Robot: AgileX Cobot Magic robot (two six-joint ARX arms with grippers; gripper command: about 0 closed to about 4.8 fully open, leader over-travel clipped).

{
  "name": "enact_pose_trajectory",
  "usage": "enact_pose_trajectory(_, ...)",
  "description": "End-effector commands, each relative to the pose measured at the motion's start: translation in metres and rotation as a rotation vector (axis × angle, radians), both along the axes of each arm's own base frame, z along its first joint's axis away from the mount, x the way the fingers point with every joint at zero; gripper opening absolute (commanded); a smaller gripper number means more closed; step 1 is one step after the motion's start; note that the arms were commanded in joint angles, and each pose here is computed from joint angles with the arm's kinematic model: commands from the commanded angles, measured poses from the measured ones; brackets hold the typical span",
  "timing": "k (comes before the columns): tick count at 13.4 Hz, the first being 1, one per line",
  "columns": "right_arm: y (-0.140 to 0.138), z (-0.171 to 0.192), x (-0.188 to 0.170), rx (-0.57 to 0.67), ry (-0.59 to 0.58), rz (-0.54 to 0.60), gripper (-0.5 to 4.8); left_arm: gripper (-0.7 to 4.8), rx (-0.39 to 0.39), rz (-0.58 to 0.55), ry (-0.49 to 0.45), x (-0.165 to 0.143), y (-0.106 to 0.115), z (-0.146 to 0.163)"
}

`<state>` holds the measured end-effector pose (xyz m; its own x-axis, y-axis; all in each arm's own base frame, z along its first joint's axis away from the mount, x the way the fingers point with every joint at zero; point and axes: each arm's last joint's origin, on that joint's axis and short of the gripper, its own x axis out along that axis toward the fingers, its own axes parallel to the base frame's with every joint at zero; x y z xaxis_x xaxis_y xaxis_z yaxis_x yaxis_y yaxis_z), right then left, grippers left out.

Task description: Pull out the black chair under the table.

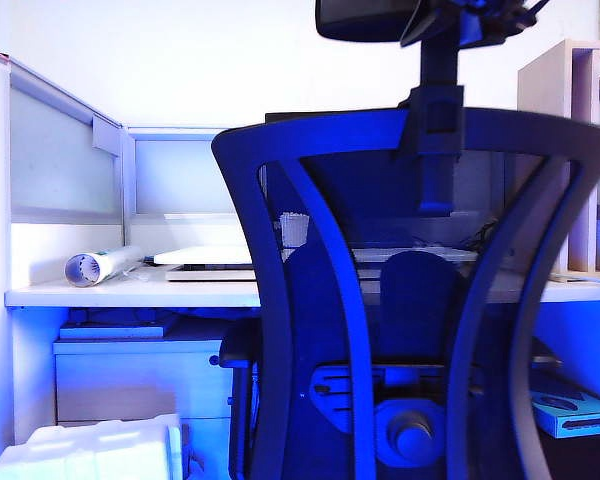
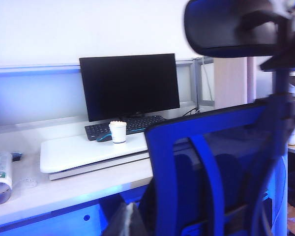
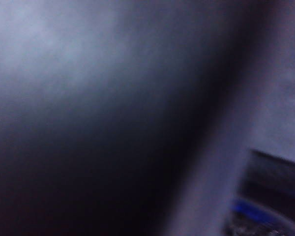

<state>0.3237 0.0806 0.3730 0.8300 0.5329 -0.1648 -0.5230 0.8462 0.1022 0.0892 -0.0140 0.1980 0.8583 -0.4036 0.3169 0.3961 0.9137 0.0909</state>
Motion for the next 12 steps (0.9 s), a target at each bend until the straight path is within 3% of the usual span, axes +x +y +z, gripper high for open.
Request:
enact_pose_trajectory(1,-0.012,0.06,-0.043,0.192,-0.251,-0.018,-0.08,-0.04,-0.005,0.026,-0.013,0.0,0.001,0.001)
enact_pose_trajectory(7,-0.023,0.071,-0.1,0.217,-0.244,0.019,-0.08,-0.04,-0.006,0.029,-0.012,0.0,0.001,0.001)
enact_pose_trajectory(12,-0.024,0.073,-0.107,0.214,-0.235,0.024,-0.08,-0.04,-0.006,0.027,-0.012,0.0,0.001,0.001)
